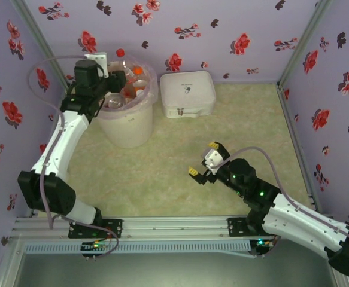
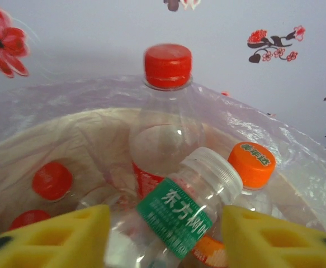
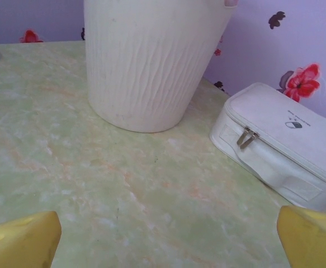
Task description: Put the plastic bottles in the bin
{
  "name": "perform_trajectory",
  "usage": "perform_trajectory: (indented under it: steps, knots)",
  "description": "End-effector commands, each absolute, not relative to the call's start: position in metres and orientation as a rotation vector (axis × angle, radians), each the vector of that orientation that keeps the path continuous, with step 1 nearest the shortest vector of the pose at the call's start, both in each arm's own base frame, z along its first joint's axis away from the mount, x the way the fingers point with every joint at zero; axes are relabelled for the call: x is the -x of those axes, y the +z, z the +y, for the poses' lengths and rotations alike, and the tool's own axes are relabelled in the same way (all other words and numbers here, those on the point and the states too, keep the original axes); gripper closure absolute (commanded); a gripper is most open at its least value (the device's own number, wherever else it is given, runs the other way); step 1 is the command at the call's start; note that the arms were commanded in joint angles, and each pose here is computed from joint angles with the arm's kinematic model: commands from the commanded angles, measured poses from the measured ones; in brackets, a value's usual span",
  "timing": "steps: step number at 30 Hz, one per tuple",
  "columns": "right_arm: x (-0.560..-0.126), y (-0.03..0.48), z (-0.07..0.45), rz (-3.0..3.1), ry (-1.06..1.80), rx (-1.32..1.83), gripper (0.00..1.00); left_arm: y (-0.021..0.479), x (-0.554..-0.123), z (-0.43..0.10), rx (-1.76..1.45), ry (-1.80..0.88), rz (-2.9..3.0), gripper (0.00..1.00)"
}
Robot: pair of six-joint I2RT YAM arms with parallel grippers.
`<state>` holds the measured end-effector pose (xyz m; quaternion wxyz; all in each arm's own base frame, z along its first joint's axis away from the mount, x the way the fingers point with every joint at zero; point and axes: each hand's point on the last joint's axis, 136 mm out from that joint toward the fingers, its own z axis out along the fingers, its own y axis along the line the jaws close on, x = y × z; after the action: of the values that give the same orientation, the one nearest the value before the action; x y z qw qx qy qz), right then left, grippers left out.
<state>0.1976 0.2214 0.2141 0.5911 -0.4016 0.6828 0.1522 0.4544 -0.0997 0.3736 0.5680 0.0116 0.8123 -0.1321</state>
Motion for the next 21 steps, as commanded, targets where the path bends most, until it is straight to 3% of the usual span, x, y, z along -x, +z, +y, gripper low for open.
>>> perform_trajectory:
  steps: [1, 5, 9, 12, 15, 21]
  knots:
    - [-0.214, 0.236, 0.204, 1.602, 0.262, 0.796, 0.00, 0.463, -0.408, -0.074, -0.010, -0.310, 1.723, 0.35]
    - [-0.236, 0.236, 0.170, 1.674, 0.107, 0.646, 0.00, 0.471, -0.371, -0.063, -0.041, -0.243, 1.724, 0.25]
    - [-0.252, 0.242, 0.127, 1.741, 0.054, 0.423, 0.00, 0.449, -0.327, -0.032, 0.045, -0.103, 1.752, 0.18]
    - [-0.262, 0.234, 0.080, 1.827, -0.049, 0.217, 0.00, 0.408, -0.294, -0.009, 0.156, -0.031, 1.794, 0.13]
    - [-0.266, 0.221, 0.037, 1.905, -0.182, 0.070, 0.00, 0.359, -0.271, 0.012, 0.265, 0.041, 1.829, 0.01]
    - [-0.275, 0.189, 0.006, 1.939, -0.229, -0.063, 0.00, 0.249, -0.261, 0.029, 0.412, 0.088, 1.903, 0.00]
